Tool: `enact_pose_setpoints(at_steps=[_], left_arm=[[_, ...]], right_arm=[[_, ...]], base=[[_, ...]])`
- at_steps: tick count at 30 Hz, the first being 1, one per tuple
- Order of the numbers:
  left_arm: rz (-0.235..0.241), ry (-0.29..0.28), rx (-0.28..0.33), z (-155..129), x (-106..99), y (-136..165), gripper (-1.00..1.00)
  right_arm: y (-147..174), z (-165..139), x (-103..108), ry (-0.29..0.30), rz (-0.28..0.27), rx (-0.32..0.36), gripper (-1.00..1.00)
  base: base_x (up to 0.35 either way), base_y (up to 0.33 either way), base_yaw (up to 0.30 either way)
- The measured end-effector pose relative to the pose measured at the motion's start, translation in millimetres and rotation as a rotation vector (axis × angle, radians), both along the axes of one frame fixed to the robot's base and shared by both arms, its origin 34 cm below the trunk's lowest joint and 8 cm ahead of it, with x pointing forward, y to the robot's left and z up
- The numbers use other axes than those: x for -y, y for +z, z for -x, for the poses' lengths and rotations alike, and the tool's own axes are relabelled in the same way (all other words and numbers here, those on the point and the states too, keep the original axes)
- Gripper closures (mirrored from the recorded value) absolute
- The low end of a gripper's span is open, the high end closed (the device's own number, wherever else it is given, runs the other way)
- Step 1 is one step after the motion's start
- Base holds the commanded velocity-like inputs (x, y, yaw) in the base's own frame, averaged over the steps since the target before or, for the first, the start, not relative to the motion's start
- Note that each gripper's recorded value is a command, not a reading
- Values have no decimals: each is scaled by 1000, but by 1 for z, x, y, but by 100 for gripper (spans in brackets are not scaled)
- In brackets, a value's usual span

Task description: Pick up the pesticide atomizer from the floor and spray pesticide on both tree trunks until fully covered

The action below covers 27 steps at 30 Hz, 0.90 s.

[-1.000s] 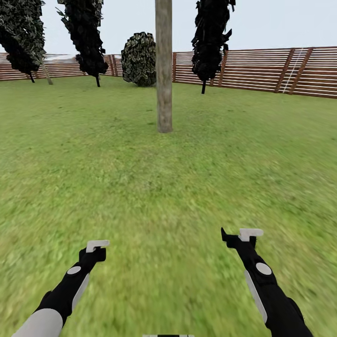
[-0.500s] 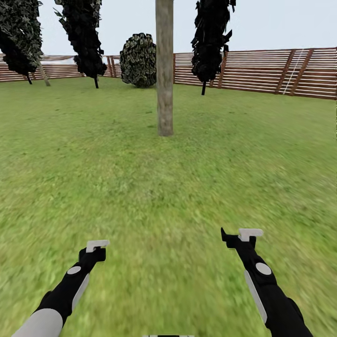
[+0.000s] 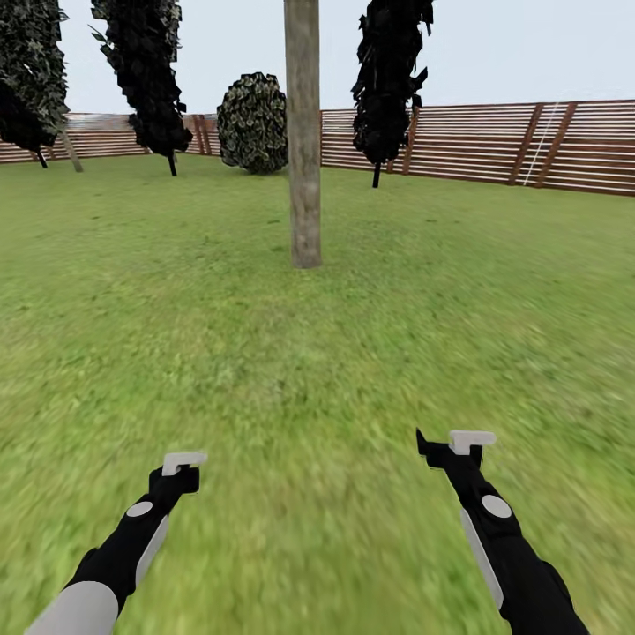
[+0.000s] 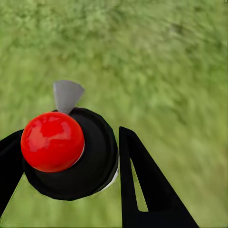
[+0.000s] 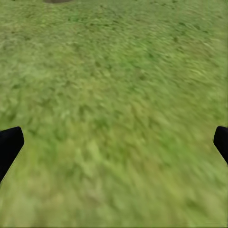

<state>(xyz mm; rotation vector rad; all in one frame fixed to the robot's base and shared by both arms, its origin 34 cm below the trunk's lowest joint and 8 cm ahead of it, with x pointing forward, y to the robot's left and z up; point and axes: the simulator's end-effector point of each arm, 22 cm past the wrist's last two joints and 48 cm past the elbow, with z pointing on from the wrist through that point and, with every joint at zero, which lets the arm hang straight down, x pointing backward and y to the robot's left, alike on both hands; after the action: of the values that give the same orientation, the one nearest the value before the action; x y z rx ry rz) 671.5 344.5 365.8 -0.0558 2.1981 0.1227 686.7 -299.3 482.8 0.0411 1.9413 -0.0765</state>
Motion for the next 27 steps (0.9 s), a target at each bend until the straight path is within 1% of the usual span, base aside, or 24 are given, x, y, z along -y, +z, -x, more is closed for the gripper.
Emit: enact_pose_setpoints(at_steps=[10, 13, 19, 27], left_arm=[[0, 0, 15, -3, 0, 9, 100], [0, 0, 18, -3, 0, 10, 100], [0, 0, 19, -4, 0, 11, 100], [0, 0, 19, -4, 0, 11, 100]], right_arm=[[9, -1, 0, 0, 0, 15, -100], [11, -1, 0, 0, 0, 18, -100], [11, -1, 0, 0, 0, 19, -100], [11, -1, 0, 0, 0, 19, -100]], base=[[336, 78, -4], [336, 78, -153], [336, 78, -248], [336, 78, -36]])
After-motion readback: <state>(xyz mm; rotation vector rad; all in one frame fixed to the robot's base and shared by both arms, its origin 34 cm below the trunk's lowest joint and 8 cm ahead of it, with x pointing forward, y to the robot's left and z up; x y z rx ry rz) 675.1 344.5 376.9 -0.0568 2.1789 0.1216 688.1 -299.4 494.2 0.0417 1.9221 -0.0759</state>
